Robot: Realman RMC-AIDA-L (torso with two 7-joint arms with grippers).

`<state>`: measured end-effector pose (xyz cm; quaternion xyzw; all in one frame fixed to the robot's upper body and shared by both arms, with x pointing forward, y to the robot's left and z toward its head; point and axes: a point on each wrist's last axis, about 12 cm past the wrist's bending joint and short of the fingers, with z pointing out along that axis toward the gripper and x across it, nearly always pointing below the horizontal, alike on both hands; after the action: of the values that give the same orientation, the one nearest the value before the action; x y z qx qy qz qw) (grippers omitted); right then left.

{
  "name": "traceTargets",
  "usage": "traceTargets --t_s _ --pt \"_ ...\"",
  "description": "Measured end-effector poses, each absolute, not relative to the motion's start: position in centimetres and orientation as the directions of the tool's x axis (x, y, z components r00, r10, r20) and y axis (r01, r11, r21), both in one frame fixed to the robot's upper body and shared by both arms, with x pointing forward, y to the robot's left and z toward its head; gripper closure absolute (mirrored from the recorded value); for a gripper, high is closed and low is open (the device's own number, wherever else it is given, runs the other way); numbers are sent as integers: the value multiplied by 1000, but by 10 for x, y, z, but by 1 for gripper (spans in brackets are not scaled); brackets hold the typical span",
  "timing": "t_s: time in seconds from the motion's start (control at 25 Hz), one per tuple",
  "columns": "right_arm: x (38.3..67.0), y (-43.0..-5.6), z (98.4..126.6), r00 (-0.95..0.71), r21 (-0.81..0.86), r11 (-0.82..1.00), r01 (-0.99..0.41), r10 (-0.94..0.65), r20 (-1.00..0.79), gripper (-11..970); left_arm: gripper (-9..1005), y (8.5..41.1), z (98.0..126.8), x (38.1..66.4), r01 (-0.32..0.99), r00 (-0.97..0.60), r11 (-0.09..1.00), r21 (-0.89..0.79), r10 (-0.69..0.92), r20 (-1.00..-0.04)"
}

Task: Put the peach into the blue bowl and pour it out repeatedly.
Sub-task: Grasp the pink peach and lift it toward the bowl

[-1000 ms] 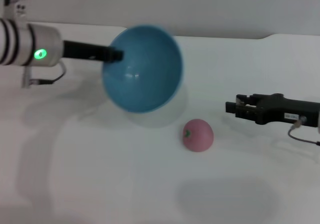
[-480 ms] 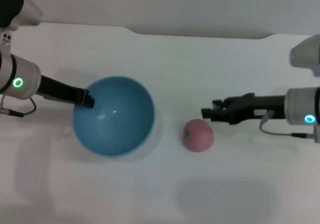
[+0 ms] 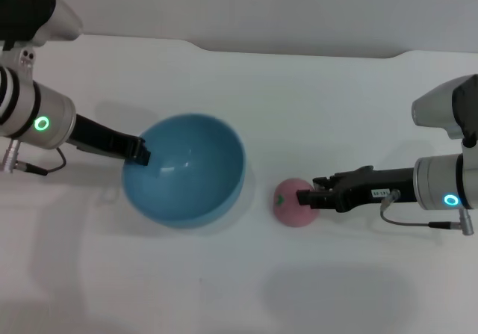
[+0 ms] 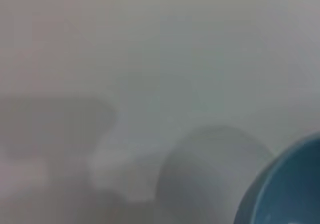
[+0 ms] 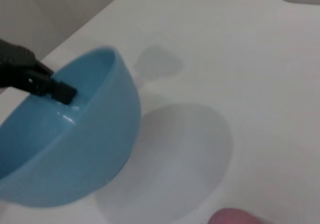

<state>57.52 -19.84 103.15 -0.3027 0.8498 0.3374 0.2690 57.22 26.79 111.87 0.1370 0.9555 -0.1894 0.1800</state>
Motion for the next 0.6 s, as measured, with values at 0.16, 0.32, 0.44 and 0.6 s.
traceTargets --t_s 0.16,0.32,0.44,0.6 --pt "575 -199 1031 -674 411 592 -693 -332 -660 469 994 262 1120 574 352 -892 885 -305 218 -396" --pt "575 -197 1028 -678 403 605 -687 -332 -656 470 997 258 1122 576 364 -887 881 -302 229 -400" --pt "576 -195 1025 -683 394 619 -680 -337 -648 471 997 257 1124 577 370 -885 879 -301 235 -402" --pt "577 -195 1023 -683 385 630 -674 -335 -649 472 997 256 1125 578 373 -884 877 -302 238 -403"
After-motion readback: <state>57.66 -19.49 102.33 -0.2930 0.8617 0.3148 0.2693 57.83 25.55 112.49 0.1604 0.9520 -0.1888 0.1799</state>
